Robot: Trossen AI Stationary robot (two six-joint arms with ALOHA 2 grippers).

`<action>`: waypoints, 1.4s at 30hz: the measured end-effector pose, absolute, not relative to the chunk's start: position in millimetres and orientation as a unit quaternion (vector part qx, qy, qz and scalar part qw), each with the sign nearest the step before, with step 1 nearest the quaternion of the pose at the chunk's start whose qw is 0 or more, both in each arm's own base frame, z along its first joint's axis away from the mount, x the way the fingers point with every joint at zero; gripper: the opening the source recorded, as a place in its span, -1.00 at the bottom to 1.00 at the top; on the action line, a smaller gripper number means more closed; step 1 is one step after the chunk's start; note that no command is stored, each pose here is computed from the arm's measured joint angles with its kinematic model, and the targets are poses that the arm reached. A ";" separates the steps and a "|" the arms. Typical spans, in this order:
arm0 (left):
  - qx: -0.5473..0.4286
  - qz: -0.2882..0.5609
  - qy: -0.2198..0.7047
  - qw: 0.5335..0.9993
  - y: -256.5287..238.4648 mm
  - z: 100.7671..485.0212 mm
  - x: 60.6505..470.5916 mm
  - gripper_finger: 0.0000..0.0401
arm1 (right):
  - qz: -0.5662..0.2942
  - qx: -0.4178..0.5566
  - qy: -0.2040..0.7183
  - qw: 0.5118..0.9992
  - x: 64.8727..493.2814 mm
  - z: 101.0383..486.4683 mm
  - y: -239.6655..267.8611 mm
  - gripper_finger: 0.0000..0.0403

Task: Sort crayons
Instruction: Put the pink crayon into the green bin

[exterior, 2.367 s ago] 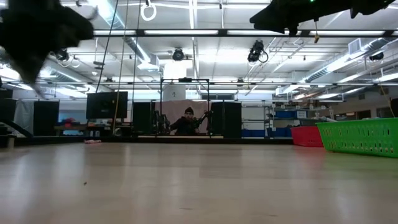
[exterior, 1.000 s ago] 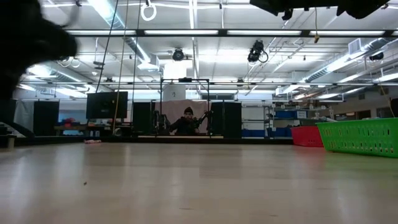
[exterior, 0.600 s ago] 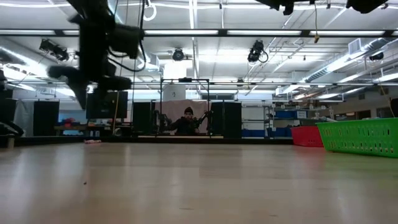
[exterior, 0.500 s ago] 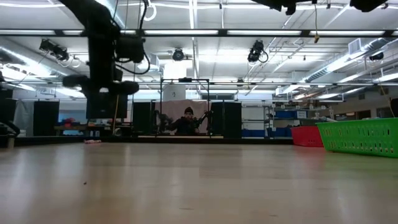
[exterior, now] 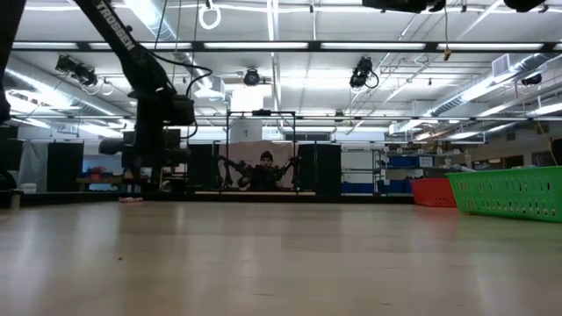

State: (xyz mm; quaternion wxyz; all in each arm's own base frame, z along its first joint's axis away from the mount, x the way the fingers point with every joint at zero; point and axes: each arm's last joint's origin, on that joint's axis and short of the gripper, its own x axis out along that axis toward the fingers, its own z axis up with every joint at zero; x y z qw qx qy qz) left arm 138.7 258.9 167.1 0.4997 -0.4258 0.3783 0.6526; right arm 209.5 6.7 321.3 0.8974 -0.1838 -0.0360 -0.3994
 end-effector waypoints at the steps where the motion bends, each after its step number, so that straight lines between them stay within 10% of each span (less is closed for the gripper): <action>1: -0.423 0.654 0.378 0.501 263.1 170.3 139.3 -0.29 | -0.402 -0.184 -0.037 0.896 209.4 321.6 6.1 -0.06; 20: -0.468 0.609 0.535 0.351 329.9 159.7 121.9 -0.30 | -0.416 -0.185 -0.035 0.890 210.3 321.4 -2.8 -0.06; 42: -0.501 0.564 0.546 0.363 326.3 145.6 129.7 -0.30 | -0.421 -0.190 -0.025 0.887 210.9 319.6 -6.0 -0.06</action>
